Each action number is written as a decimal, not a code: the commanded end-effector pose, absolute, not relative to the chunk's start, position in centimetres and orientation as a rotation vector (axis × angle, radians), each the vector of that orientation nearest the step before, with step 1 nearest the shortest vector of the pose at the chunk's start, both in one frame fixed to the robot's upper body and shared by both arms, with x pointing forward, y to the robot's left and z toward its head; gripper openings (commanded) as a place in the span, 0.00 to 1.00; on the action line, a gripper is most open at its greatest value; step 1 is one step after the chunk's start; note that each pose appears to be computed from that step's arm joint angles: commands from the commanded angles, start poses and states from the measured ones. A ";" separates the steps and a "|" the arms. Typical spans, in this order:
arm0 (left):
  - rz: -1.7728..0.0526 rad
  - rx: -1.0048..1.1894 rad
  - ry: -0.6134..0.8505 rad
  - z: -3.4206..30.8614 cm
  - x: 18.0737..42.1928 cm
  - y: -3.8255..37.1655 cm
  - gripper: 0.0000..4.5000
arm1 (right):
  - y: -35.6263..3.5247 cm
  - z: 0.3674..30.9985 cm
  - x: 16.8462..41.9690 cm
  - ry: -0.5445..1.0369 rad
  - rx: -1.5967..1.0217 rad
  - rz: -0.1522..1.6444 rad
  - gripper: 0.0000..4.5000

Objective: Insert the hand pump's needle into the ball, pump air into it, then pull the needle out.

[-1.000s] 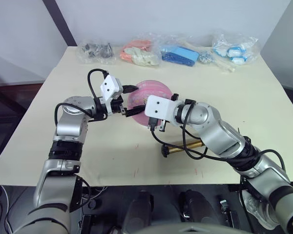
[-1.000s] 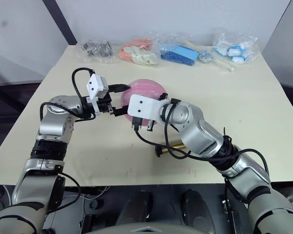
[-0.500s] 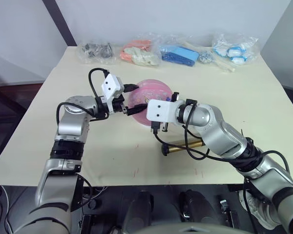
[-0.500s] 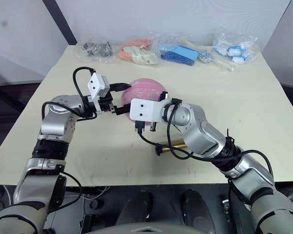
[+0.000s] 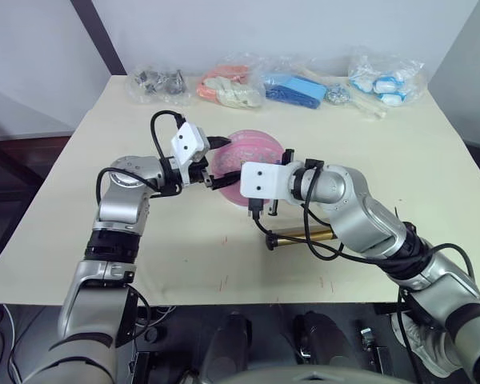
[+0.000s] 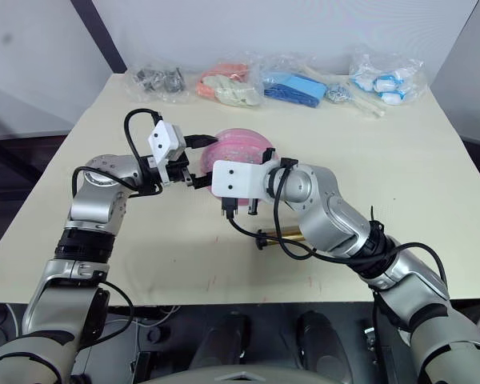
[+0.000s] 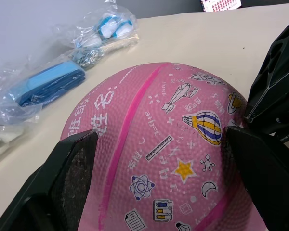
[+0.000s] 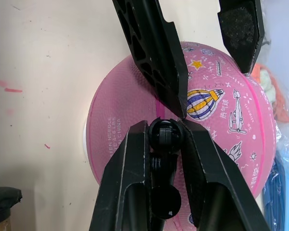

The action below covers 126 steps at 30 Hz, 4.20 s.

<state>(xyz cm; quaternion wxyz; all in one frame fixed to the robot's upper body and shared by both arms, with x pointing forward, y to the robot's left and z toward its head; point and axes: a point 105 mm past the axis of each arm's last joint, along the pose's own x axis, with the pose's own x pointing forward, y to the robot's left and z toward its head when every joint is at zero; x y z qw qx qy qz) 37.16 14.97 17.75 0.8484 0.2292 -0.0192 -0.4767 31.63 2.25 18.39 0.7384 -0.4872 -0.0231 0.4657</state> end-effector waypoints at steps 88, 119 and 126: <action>-1.126 -0.063 0.076 15.7 23.1 19.2 1.00 | -18.1 19.1 36.5 0.146 -0.428 0.555 0.08; -1.203 -0.054 0.045 15.9 23.1 16.5 1.00 | -23.7 20.7 33.5 0.150 -0.278 0.379 0.77; -1.204 -0.063 0.048 16.1 23.8 15.6 1.00 | -25.0 22.7 30.7 0.114 -0.288 0.356 0.77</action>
